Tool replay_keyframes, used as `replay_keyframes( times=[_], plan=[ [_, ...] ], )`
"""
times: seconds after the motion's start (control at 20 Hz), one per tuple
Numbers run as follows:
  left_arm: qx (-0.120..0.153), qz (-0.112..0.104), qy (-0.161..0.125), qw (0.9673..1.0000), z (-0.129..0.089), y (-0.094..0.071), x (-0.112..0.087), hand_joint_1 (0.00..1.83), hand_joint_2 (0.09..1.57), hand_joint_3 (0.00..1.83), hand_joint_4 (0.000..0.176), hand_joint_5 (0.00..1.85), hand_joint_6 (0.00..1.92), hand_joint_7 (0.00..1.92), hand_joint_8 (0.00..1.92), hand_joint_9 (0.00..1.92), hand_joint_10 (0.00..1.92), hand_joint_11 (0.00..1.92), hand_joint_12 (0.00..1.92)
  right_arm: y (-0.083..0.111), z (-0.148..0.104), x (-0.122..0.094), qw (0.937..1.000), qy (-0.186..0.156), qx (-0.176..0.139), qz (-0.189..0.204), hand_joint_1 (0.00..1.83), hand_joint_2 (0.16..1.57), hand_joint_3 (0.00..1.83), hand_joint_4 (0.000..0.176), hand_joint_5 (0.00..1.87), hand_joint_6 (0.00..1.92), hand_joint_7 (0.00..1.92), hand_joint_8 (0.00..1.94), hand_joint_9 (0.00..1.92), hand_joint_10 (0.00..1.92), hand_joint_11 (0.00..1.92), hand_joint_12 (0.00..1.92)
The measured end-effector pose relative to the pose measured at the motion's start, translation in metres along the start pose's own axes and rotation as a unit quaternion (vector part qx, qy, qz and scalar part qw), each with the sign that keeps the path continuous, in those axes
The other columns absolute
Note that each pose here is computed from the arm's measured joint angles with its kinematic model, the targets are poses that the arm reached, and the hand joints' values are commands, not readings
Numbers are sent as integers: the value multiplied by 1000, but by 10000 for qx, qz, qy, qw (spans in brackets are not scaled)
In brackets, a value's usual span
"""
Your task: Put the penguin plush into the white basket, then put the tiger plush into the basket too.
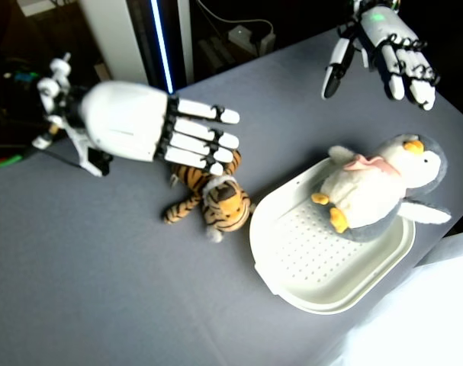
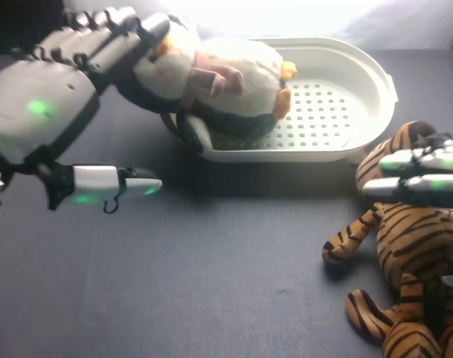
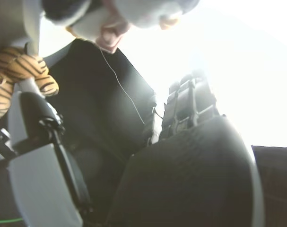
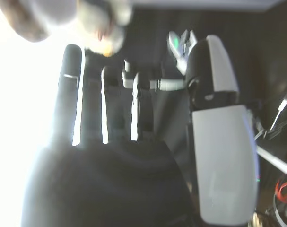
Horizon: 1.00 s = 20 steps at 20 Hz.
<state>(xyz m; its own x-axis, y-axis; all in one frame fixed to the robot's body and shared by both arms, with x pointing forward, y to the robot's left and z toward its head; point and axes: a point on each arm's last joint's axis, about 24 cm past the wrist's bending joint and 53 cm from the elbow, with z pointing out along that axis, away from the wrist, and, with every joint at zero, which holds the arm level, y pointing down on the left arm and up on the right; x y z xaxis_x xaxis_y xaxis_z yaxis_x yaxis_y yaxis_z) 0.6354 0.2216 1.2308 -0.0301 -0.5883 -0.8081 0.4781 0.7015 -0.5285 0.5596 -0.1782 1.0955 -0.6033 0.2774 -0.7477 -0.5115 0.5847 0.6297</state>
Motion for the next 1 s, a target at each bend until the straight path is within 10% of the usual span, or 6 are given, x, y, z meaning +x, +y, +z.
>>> replay_keyframes(
  times=[0.1,0.3,0.4,0.5,0.65,1.0],
  plan=[
    [91,2,-31,10000,-1,-4,-1,872,790,1,176,0,0,0,0,0,0,0,1,-5,8,6,9998,163,85,-118,1111,1102,1,165,317,6,239,6,362,16,281,392],
    [105,-16,-63,9999,-2,-5,-2,817,770,0,176,0,0,0,0,0,0,0,0,-23,10,18,9981,429,395,-187,1455,1074,0,0,655,8,378,3,690,23,550,884],
    [147,5,-64,9999,-6,-8,-4,815,774,0,176,0,0,0,0,0,0,0,0,-23,10,14,9984,352,409,-168,1747,1004,34,0,820,35,593,43,829,891,919,1300],
    [163,4,-95,9998,-6,-9,-5,820,786,0,176,0,0,0,0,0,0,0,0,-24,11,13,9984,302,413,-221,1289,1161,0,0,1020,790,741,1419,874,1444,906,1510],
    [137,-39,-112,9998,-7,-7,-6,797,801,7,176,0,0,0,0,0,0,0,0,-23,13,10,9987,226,412,-216,1600,1092,0,0,954,995,880,915,912,1234,836,1537],
    [201,-68,-170,9996,-10,-11,-8,848,768,0,176,0,0,0,0,0,0,0,0,24,15,-91,9836,-1709,-372,-443,1430,1197,3,0,794,1192,729,1293,811,1478,848,1554]
  ],
)
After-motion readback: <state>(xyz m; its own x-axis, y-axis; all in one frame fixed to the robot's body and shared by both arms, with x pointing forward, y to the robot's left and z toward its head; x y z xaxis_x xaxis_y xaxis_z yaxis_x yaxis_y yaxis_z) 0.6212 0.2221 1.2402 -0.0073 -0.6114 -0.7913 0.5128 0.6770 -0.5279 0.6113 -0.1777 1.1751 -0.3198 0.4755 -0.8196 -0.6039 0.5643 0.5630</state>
